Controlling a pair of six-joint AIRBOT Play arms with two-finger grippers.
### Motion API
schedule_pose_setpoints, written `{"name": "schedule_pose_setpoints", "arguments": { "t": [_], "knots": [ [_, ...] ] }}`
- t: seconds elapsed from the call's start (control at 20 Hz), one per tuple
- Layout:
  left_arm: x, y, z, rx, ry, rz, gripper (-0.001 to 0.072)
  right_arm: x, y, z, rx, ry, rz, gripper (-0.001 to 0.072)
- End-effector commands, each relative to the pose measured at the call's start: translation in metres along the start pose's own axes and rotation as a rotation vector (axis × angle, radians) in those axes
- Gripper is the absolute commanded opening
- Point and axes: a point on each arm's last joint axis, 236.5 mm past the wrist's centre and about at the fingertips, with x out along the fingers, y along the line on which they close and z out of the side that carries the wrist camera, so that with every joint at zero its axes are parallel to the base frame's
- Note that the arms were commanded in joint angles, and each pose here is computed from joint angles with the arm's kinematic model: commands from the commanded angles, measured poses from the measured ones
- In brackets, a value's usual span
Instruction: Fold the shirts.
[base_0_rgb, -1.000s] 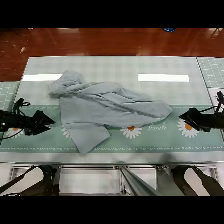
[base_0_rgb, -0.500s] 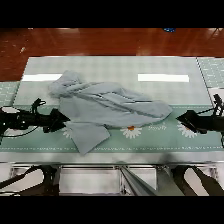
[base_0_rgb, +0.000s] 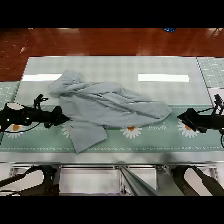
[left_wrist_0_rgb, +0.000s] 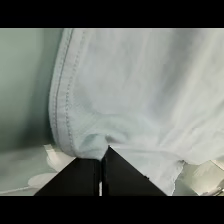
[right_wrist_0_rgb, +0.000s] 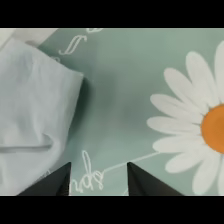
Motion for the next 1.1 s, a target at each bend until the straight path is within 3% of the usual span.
{"name": "schedule_pose_setpoints", "arguments": {
  "t": [0.0, 0.3, 0.5, 0.55, 0.65, 0.7, 0.85, 1.05],
  "knots": [
    [-0.003, -0.008, 0.001, 0.008, 0.005, -0.021, 0.0018, 0.017, 0.006, 0.012, 0.031, 0.027, 0.056, 0.0406],
    [-0.002, -0.008, 0.002, 0.008, 0.004, -0.020, 0.0018, 0.061, 0.018, 0.004, 0.069, 0.186, 0.122, 0.0406],
    [-0.002, -0.008, 0.002, 0.008, 0.004, -0.020, 0.0018, 0.081, 0.043, 0.018, 0.018, 0.168, 0.133, 0.0402],
    [-0.002, -0.008, 0.002, 0.008, 0.004, -0.020, 0.0018, 0.084, 0.051, 0.024, -0.002, 0.153, 0.133, 0.0331],
    [-0.006, -0.012, 0.006, 0.017, -0.006, -0.026, 0.0018, 0.087, 0.071, 0.028, -0.061, 0.156, 0.151, 0.0086],
    [-0.010, -0.021, 0.012, 0.023, -0.015, -0.047, 0.0018, 0.084, 0.084, 0.030, -0.118, 0.155, 0.167, 0.0021],
    [-0.052, -0.084, 0.047, 0.110, -0.115, -0.175, 0.0017, 0.046, 0.133, 0.047, -0.246, 0.165, 0.250, 0.0020],
    [-0.193, -0.227, 0.091, 0.400, -0.459, -0.378, 0.0018, -0.091, 0.228, 0.115, -0.484, -0.164, 0.314, 0.0020]
  ]
}}
